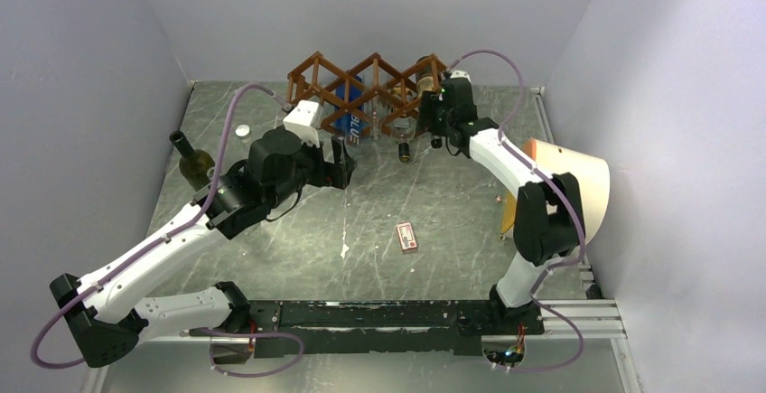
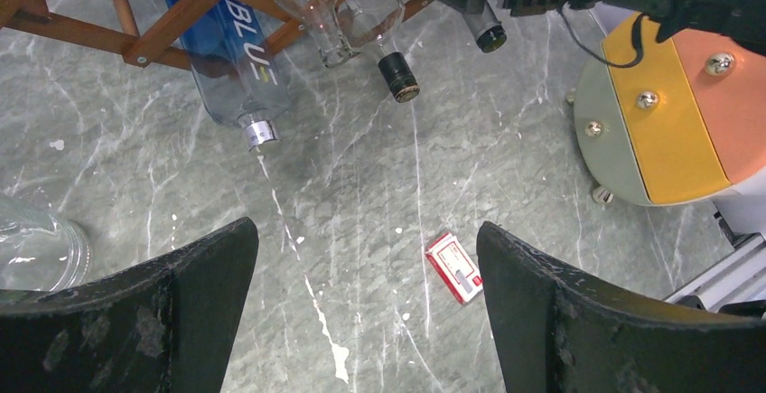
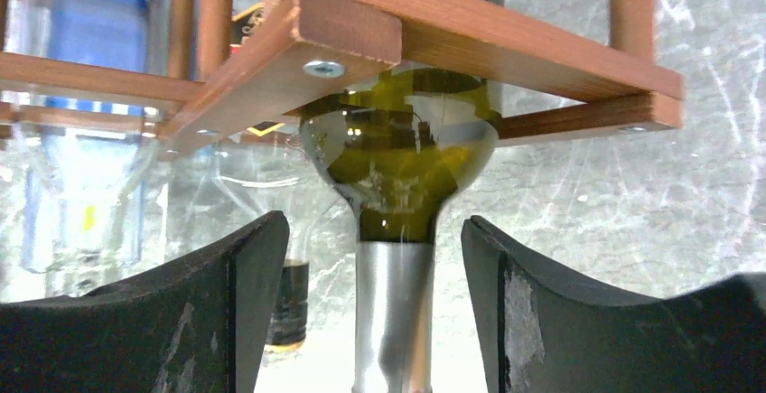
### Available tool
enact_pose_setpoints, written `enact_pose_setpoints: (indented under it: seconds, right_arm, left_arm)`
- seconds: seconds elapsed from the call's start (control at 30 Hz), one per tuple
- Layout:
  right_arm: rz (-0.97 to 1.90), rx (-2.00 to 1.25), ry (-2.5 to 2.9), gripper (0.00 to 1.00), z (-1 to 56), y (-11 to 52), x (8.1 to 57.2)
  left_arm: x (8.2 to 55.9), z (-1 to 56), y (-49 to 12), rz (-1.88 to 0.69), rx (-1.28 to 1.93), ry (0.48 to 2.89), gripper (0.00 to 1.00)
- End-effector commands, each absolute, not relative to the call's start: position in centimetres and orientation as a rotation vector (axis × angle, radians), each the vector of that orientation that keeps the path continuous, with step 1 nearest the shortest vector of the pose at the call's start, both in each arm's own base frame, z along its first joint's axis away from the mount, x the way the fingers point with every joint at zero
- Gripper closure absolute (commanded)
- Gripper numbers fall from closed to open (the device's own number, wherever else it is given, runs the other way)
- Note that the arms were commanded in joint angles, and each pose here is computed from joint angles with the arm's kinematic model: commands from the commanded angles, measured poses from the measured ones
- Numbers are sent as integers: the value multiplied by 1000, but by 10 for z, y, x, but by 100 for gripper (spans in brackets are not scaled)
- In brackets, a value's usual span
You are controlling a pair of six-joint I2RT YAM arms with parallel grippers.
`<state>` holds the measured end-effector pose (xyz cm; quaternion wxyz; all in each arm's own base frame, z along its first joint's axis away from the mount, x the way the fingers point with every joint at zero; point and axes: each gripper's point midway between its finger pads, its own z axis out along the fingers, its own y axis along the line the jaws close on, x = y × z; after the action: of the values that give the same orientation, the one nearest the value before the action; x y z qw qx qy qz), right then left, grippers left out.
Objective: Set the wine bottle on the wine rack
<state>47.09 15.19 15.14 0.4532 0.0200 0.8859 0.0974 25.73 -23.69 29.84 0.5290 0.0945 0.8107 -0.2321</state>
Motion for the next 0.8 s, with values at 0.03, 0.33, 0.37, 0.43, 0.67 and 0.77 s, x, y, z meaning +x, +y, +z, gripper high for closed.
enact_pose_setpoints:
  seconds: [0.03,0.33,0.37,0.43,0.67,0.77]
  right_arm:
    - [230,67,2096,25,196,141,457]
    - [508,-42,1984,25,244,177,412]
    - [555,-66,1956,25,251,189,406]
    - [616,-116,1921,26,258,213,392]
    - [810,-373,1785,26,272,333,332]
    - [892,-433,1717,27,275,382,310]
  left_arm:
    - [256,317,-240,-581,263,1906,6]
    - [267,360,-204,-437,137,1802,6]
    - [269,373,-196,-409,109,1781,6]
    - [272,388,-182,-344,73,1757,6]
    - [263,477,-140,-266,1,1582,6]
    - [253,504,-128,-298,-19,1513,6]
